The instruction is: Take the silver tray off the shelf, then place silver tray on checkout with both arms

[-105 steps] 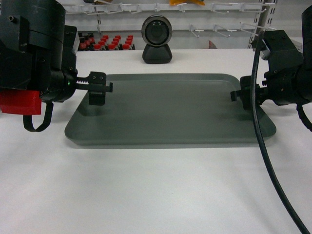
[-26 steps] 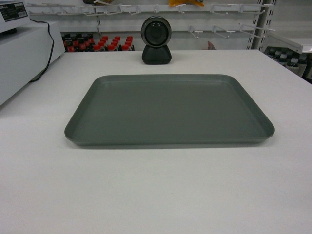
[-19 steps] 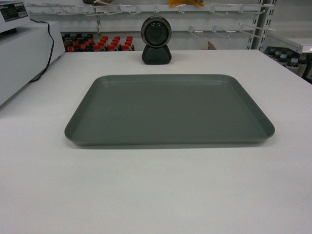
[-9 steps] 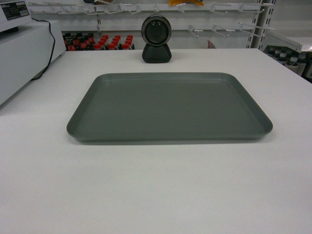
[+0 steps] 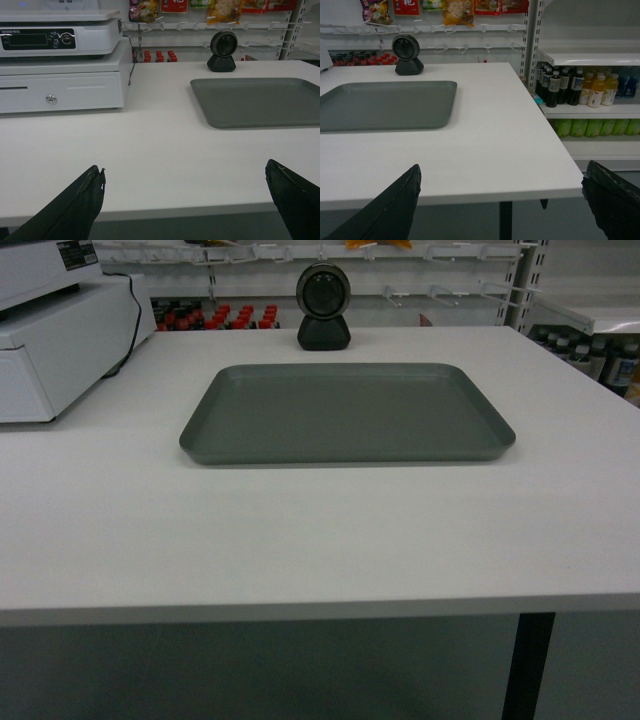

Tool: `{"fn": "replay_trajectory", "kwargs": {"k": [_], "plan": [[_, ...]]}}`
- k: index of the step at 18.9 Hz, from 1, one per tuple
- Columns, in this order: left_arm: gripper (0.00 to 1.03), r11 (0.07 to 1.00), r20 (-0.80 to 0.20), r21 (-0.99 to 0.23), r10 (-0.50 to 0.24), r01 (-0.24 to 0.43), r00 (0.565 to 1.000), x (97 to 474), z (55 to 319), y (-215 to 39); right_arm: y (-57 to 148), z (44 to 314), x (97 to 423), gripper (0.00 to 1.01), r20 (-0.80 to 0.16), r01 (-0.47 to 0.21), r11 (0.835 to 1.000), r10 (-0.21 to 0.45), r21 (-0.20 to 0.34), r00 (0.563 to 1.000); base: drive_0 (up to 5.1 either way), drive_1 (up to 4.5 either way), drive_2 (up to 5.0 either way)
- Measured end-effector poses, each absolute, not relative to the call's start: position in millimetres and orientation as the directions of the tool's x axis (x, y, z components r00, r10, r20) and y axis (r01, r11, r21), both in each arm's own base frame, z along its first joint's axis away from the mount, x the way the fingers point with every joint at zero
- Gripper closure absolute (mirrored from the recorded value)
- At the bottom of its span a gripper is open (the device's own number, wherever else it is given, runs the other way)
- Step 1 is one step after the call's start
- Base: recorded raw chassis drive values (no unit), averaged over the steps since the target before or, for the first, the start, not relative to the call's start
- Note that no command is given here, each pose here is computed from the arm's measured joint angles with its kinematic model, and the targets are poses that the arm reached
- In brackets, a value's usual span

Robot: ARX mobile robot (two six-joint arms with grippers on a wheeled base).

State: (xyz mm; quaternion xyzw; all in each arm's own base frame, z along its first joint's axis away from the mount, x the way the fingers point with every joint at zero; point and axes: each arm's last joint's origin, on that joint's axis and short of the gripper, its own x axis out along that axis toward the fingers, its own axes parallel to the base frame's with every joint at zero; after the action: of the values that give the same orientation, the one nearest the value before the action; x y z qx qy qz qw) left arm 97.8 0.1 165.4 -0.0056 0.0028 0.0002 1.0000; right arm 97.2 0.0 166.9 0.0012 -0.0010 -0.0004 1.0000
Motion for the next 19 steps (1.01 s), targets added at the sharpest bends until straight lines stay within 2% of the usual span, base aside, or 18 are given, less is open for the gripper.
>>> {"fn": "replay_trajectory", "kwargs": {"k": [6, 19], "plan": [[0.05, 1.0, -0.003, -0.011, 0.001, -0.001, 1.0, 97.8, 165.7, 0.1, 0.0, 167.3, 97.2, 0.03, 0.006, 0.0, 1.0, 0.0, 0.002, 1.0, 0.0, -4.23, 4.1], [0.05, 1.0, -0.005, -0.011, 0.001, -0.001, 1.0, 97.8, 165.4, 0.1, 0.0, 167.2, 97.2, 0.03, 0.006, 0.001, 1.0, -0.001, 0.002, 1.0, 0.0, 0.0, 0.0]]}}
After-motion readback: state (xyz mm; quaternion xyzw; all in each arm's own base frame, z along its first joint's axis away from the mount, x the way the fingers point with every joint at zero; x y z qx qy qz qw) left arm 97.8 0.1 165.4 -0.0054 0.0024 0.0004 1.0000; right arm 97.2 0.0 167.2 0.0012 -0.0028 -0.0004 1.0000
